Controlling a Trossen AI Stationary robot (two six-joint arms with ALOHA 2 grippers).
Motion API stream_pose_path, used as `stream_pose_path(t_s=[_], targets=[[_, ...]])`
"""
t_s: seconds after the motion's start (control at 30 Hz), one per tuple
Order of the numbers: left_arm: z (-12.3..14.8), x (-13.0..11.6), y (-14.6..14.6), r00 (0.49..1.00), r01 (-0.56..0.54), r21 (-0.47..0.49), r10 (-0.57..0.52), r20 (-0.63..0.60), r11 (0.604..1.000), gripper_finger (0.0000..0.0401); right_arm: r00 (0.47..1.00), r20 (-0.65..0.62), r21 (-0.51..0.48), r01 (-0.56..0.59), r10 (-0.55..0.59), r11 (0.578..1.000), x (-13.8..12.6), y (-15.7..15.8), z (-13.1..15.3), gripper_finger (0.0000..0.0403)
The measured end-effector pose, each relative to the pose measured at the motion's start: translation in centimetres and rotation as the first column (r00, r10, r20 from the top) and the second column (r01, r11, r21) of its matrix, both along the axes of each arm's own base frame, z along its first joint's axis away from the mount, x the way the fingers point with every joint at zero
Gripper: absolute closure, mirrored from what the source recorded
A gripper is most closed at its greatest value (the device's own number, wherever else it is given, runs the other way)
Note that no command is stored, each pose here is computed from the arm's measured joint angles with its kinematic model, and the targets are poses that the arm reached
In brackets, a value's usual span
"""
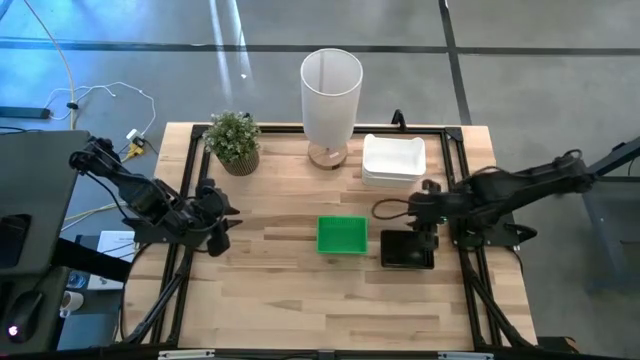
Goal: Stack baskets by color
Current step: Return to Home Position
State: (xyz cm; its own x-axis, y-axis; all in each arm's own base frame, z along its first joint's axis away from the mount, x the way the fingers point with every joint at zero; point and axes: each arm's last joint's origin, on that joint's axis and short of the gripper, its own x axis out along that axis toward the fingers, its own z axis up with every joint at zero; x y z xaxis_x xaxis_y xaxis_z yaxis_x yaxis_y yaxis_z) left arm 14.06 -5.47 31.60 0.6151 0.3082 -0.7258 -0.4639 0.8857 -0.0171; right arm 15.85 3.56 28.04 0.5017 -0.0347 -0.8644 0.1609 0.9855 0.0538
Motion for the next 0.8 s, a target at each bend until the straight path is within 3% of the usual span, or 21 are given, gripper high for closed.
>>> stream_pose_path(t_s=[0.23,0.37,0.6,0.8], targets=[[-2.4,0.9,-0.5,0.992,0.104,0.042,-0.106,0.063,0.994,0.0295,0.946,0.324,-0.070,0.006,0.017,0.998,-2.4,1.1,2.7,0.0279],[-3.4,1.5,-0.8,0.974,0.168,0.063,-0.176,0.146,0.984,0.0295,0.910,0.411,-0.109,-0.005,0.050,0.994,-3.1,1.6,2.4,0.0279],[-5.0,1.8,-1.3,0.900,0.319,0.059,-0.322,0.292,0.946,0.0295,0.889,0.453,-0.068,-0.031,0.059,0.997,-3.2,2.7,-1.3,0.0279],[-6.9,1.0,-1.0,0.846,0.388,0.115,-0.403,0.350,0.915,0.0295,0.869,0.492,-0.016,-0.059,0.059,0.998,-3.1,3.5,-5.1,0.0279]])
